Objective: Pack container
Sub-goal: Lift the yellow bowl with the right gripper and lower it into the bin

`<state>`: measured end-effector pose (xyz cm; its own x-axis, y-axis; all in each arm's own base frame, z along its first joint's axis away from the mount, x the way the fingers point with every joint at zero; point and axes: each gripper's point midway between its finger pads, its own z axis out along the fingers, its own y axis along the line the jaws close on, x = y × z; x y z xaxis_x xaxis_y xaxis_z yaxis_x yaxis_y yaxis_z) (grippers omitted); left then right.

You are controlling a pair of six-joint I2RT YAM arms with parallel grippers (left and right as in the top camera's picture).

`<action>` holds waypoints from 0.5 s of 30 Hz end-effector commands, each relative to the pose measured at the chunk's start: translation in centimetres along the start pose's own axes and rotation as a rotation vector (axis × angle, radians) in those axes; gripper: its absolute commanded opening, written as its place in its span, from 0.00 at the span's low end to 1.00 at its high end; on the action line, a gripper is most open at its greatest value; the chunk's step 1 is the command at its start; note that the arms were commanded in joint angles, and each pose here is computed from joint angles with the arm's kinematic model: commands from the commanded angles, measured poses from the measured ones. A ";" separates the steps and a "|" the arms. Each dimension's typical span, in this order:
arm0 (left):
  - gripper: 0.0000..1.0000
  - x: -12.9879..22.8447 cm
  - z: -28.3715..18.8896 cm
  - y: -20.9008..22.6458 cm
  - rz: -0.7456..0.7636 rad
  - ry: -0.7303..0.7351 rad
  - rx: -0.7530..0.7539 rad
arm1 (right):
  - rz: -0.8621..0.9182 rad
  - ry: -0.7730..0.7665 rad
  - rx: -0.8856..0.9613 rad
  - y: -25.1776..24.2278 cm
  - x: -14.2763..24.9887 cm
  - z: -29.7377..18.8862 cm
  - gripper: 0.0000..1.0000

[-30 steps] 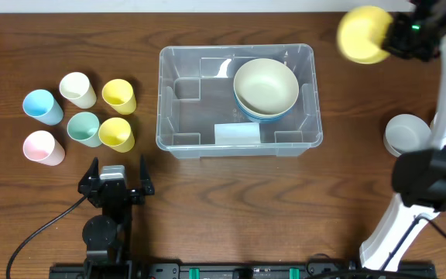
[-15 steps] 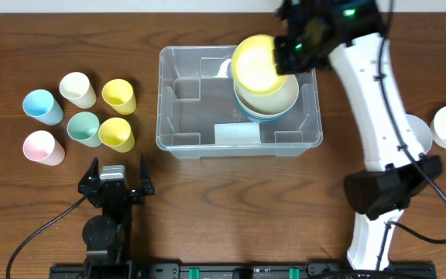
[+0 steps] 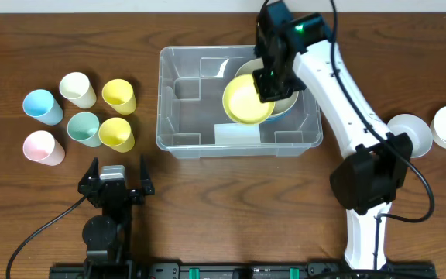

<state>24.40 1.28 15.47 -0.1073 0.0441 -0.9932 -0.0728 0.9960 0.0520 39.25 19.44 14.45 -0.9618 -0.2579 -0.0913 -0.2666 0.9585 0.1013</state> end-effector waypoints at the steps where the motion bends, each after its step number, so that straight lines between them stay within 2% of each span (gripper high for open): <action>1: 0.98 1.8 0.1 0.4 0.021 0.052 -0.024 | -0.030 0.047 0.013 0.8 0.9 2.1 0.01; 15: 0.98 1.8 0.1 0.4 0.021 0.052 -0.025 | -0.060 0.125 0.025 1.5 3.2 6.4 0.01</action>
<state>24.40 1.28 15.48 -0.1070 0.0441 -0.9933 -0.0728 0.9960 0.0520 36.86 21.24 9.31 -0.9498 -0.3125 -0.0133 -0.3121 0.9440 0.1073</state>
